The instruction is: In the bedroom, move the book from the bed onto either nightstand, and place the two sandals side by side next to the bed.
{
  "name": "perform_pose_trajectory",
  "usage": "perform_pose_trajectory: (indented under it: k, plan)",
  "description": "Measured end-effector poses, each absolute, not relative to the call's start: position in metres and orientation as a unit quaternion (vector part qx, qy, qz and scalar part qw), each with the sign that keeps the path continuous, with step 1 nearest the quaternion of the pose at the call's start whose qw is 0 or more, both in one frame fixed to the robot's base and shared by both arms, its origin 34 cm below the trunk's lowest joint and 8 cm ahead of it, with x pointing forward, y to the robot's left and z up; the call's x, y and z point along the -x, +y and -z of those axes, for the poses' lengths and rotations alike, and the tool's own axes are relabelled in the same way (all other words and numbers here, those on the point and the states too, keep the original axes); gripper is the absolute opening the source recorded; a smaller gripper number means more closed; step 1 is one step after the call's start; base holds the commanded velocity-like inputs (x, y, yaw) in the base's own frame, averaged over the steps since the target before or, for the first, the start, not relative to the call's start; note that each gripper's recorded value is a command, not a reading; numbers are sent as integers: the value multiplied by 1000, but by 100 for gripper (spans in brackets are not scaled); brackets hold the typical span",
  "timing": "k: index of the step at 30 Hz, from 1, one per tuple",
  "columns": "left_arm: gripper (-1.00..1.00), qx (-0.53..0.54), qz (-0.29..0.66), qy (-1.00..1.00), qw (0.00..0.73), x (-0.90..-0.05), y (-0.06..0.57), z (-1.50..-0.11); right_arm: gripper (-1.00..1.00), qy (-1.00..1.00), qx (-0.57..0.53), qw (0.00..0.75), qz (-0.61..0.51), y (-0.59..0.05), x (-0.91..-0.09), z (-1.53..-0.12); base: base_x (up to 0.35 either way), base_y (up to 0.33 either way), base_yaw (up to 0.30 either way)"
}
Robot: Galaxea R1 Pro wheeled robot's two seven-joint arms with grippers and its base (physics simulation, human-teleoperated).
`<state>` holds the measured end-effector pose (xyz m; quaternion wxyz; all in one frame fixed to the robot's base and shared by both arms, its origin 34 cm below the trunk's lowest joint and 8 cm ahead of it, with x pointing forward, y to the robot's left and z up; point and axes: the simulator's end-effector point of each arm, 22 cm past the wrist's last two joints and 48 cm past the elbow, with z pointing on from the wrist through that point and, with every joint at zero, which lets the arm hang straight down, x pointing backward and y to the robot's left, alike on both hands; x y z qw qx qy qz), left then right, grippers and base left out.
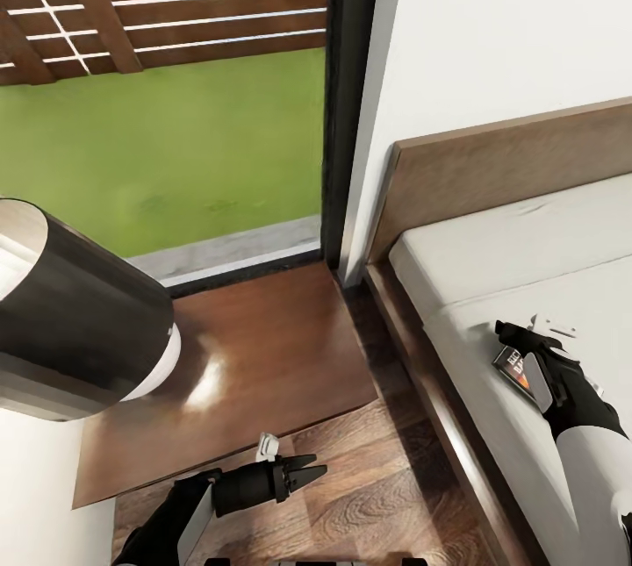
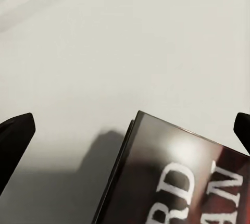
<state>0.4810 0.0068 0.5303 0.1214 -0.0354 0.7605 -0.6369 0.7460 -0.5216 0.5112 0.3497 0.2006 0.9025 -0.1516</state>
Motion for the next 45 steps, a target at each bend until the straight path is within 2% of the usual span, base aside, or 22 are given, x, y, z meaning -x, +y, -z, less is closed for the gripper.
perform_pose_trajectory:
  k: [37,45]
  plan:
    - [100,37,637,761,119,-481,7,-530,100,904,-199,346,154,-534,-742,-512,0,0,1]
    - [100,37,637,761,119,-480,7,-530,100,906,-198,340,157,-534,-738,-508,0,0,161]
